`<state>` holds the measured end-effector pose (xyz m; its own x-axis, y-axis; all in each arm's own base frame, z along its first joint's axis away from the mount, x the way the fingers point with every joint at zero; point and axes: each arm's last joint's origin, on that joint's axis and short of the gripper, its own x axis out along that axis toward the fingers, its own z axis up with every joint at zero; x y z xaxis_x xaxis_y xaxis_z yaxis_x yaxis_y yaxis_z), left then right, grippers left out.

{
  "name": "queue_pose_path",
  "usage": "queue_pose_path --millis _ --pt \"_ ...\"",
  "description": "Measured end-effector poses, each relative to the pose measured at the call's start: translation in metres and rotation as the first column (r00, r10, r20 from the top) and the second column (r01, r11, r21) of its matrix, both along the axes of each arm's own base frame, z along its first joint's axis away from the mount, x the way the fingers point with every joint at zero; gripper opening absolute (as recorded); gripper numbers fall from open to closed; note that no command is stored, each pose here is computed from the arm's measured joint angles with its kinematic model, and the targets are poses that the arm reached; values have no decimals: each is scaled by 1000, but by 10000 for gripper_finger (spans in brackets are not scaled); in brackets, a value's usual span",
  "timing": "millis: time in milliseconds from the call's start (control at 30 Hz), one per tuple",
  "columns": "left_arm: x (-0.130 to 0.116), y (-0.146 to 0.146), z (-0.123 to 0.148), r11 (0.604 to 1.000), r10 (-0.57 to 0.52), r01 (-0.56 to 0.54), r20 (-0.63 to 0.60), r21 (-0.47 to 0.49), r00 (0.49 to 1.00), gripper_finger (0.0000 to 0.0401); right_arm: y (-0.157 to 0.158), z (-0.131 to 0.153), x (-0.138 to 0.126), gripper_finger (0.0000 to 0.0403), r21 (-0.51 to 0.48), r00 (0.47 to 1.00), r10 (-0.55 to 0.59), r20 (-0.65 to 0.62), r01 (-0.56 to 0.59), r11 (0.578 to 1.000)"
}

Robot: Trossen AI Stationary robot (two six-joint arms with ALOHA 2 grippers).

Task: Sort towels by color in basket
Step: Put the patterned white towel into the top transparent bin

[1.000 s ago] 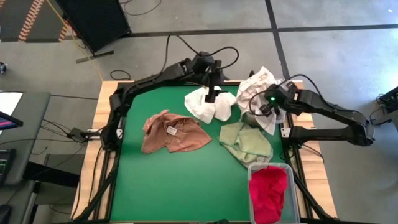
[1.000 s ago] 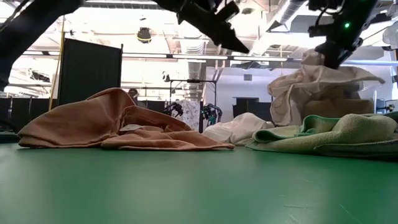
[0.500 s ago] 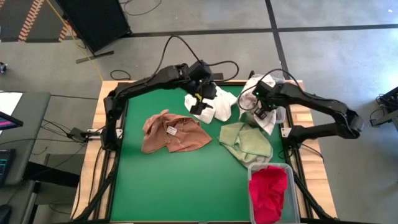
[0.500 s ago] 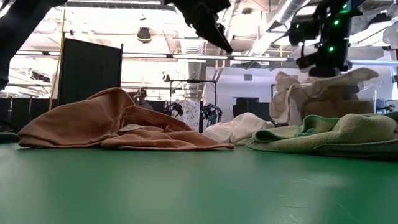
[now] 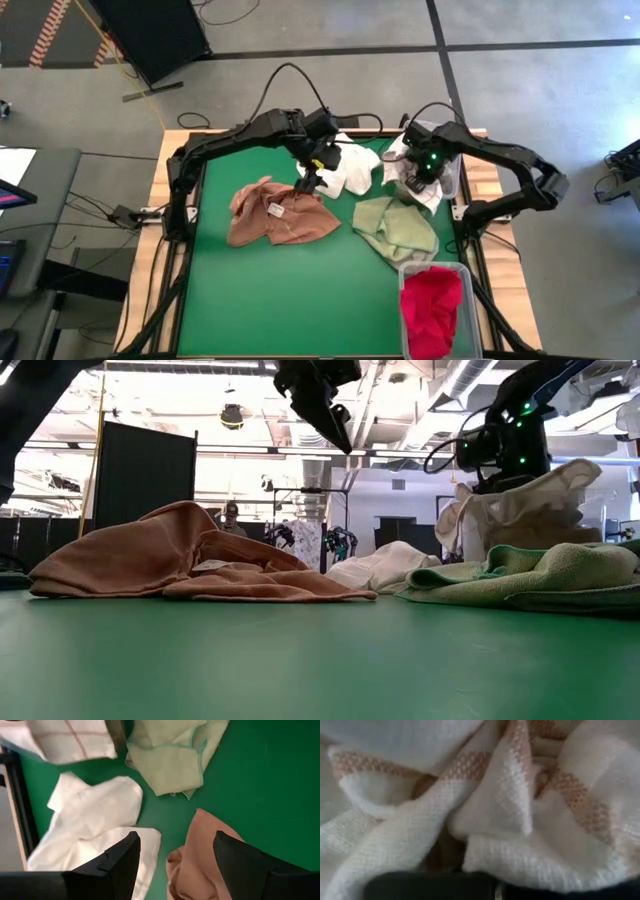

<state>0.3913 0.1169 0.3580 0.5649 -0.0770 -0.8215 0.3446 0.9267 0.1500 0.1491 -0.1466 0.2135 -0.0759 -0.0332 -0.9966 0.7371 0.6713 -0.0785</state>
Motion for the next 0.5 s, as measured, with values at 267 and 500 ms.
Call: queue_pose_path --millis 267,500 --pt "-5 -2 -3 998 37 -40 -67 -44 997 240 -4 0 -5 50 11 999 -27 19 27 1000" --pt "-6 -2 -4 997 48 -52 -82 -54 996 240 10 26 -20 105 -99 996 -19 83 28 995"
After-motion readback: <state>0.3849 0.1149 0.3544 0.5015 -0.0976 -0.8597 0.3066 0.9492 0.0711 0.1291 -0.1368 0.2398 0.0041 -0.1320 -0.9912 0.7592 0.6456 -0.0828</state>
